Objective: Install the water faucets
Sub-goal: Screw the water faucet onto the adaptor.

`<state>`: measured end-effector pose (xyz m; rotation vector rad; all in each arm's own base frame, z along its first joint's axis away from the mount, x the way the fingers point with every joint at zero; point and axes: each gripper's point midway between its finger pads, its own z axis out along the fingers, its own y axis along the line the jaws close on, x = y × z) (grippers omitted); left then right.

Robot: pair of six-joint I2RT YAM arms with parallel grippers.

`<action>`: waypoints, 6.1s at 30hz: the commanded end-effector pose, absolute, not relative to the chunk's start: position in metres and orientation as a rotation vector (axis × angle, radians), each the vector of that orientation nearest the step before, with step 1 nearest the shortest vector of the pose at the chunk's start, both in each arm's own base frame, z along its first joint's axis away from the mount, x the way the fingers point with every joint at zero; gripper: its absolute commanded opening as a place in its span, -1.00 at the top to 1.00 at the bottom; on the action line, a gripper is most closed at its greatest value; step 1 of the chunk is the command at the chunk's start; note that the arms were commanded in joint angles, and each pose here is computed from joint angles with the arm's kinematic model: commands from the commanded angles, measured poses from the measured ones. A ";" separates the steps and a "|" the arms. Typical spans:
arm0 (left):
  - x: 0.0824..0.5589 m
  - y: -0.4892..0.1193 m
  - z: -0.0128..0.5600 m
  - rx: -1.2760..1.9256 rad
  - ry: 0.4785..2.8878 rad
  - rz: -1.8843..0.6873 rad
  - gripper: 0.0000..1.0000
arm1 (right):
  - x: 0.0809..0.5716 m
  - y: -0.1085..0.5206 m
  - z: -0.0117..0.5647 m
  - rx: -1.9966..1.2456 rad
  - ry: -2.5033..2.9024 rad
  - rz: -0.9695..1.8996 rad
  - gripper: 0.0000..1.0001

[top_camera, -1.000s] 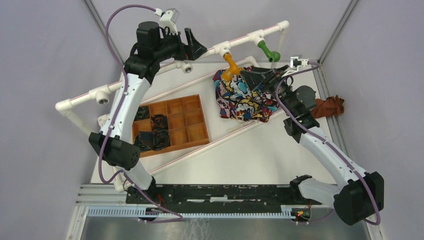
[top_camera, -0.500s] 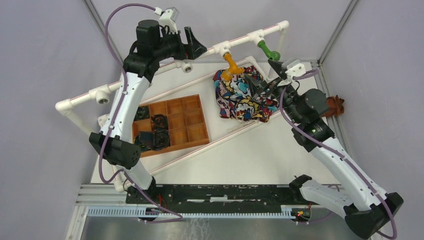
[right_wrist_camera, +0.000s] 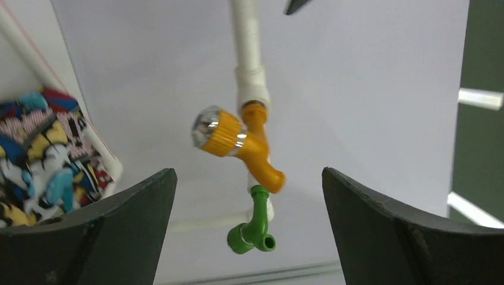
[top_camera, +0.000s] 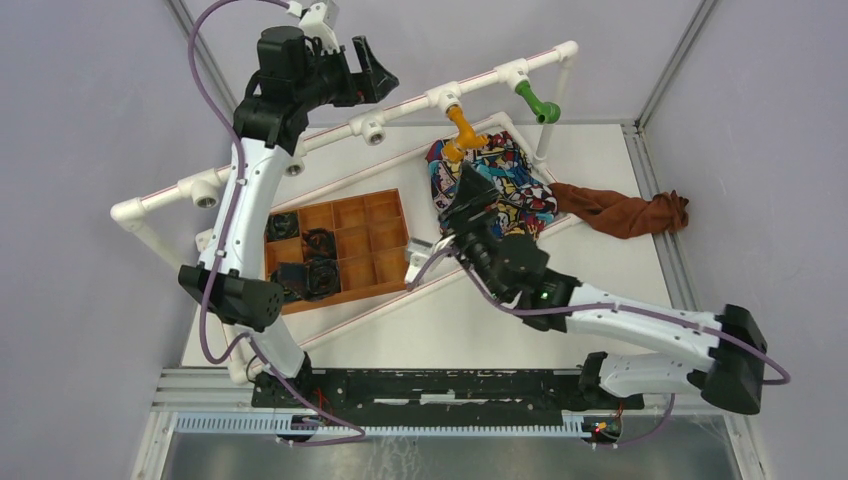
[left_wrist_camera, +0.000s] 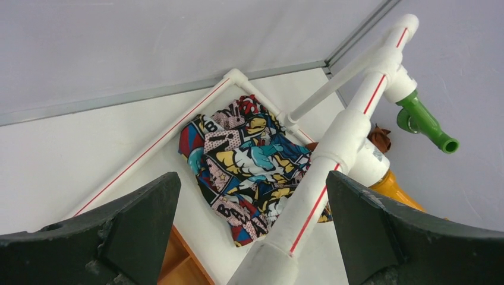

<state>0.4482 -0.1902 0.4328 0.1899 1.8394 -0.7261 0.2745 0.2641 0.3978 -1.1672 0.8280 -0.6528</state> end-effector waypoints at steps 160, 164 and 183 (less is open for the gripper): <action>0.406 -0.205 0.423 0.320 1.825 -0.872 -0.99 | 0.382 0.202 0.447 0.118 1.229 0.843 -0.04; 0.406 -0.204 0.424 0.321 1.823 -0.863 -0.99 | 0.382 0.202 0.448 0.120 1.227 0.851 -0.03; 0.404 -0.207 0.422 0.338 1.827 -0.885 -0.99 | 0.389 0.183 0.416 0.121 1.296 0.688 0.03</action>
